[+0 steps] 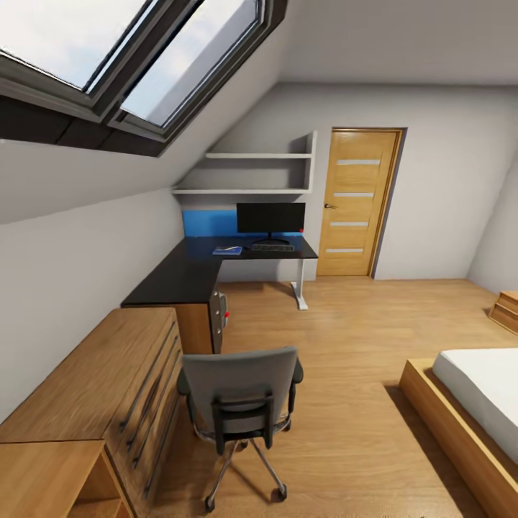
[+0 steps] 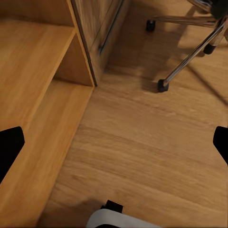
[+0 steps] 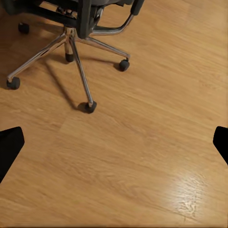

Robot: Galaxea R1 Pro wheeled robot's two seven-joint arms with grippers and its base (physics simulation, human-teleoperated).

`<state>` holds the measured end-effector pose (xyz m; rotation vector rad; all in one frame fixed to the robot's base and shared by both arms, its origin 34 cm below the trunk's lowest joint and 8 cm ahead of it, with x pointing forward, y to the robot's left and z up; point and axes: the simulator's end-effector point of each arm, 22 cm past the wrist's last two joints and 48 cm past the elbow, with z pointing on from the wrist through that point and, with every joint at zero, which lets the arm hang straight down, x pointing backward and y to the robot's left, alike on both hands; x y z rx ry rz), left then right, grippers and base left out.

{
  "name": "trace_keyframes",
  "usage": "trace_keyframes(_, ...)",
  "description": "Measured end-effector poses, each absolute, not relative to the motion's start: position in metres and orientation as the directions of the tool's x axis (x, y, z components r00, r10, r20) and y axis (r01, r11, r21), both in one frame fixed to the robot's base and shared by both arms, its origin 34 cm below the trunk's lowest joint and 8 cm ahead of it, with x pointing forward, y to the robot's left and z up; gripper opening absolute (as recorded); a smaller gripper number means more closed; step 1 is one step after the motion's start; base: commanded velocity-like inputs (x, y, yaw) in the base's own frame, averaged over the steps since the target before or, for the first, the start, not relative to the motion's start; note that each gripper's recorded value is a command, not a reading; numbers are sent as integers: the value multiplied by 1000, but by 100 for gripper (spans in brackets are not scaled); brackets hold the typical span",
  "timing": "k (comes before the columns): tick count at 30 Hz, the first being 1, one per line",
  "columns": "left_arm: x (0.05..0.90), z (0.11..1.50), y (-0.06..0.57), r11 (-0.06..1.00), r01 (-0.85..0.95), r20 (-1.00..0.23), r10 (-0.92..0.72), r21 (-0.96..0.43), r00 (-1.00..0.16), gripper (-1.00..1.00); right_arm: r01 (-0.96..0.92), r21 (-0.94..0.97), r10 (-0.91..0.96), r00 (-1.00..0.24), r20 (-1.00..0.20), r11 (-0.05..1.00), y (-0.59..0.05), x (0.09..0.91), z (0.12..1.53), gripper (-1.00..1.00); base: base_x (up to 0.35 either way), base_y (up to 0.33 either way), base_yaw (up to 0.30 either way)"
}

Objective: In the bedroom, organize the workspace by keeping the computer under the desk, ensuring the monitor is on the desk, placing the keyboard on the desk next to the monitor, placing the mouse on the desk next to the keyboard, moving the folder from the swivel chair onto the desk next to the mouse, stacking the notebook on top of the folder with the pen on top of the notebook, and positioning the swivel chair next to the desk.

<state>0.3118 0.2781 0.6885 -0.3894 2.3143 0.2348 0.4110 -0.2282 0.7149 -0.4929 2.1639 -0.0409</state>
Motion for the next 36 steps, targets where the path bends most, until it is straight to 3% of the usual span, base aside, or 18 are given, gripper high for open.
trace_keyframes(13,312,689,278,936,-347,-720,-207,50,-662,100,-332,-206,-362,-525,-770,920,-228,411,715,100,-101,146,0)
trace_keyframes(36,312,689,278,936,-347,-721,-207,50,-662,100,-332,-206,-362,-525,-770,920,-228,411,715,100,-10,52,0)
